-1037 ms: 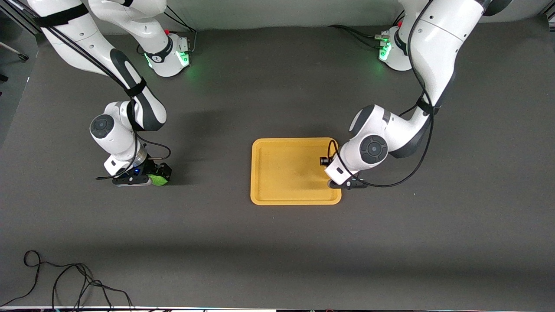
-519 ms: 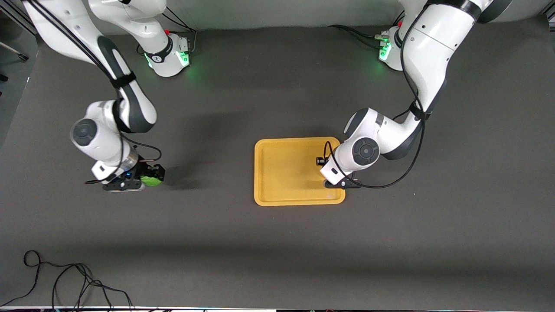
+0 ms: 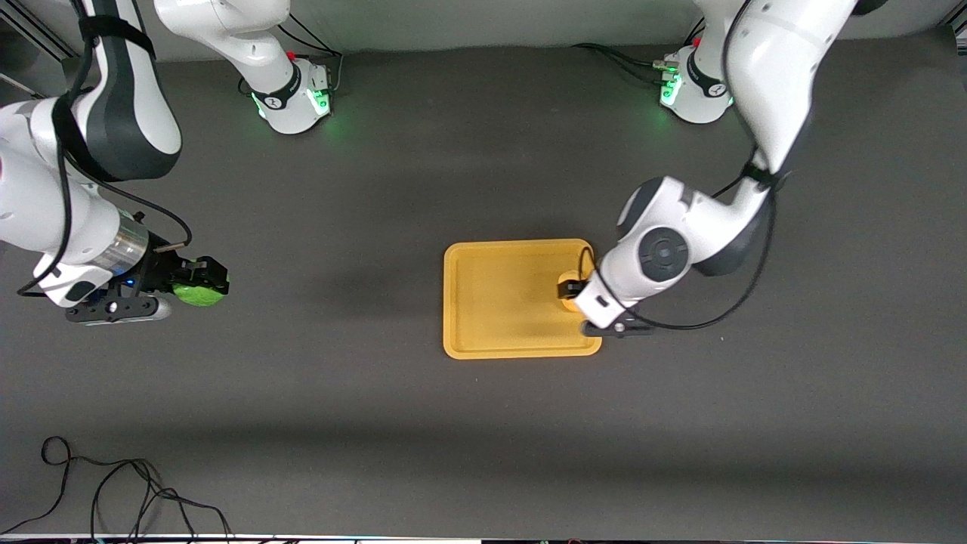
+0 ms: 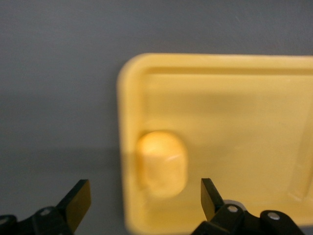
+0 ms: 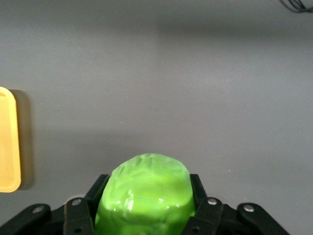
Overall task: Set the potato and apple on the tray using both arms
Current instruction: 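Release the potato on the tray and withdraw the left gripper, then carry the green apple with the right gripper onto the tray and release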
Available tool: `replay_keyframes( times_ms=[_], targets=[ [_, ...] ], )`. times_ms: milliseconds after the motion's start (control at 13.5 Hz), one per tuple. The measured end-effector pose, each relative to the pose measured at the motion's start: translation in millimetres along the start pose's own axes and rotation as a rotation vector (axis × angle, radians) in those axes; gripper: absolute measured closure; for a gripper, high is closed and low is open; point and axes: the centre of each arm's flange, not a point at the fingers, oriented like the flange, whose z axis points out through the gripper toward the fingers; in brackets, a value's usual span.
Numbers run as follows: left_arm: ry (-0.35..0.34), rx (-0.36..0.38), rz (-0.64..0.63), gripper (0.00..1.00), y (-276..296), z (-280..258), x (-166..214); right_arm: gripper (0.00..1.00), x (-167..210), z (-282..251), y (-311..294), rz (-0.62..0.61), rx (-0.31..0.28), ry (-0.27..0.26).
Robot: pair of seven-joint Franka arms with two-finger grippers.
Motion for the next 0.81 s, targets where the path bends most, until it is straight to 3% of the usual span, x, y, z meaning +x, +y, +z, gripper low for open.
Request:
replay_keyframes(
  times_ms=[296, 593, 815],
  targets=[
    [0.029, 0.061, 0.05, 0.0, -162, -147, -4, 0.3, 12, -2, -84, 0.057, 0.009, 0.016],
    [0.089, 0.097, 0.105, 0.0, -280, -194, -17, 0.3, 13, 20, -260, 0.193, 0.03, 0.031],
    [0.109, 0.101, 0.113, 0.05, -352, -210, -27, 0.3, -11, 82, -381, 0.287, 0.01, -0.002]
  ],
)
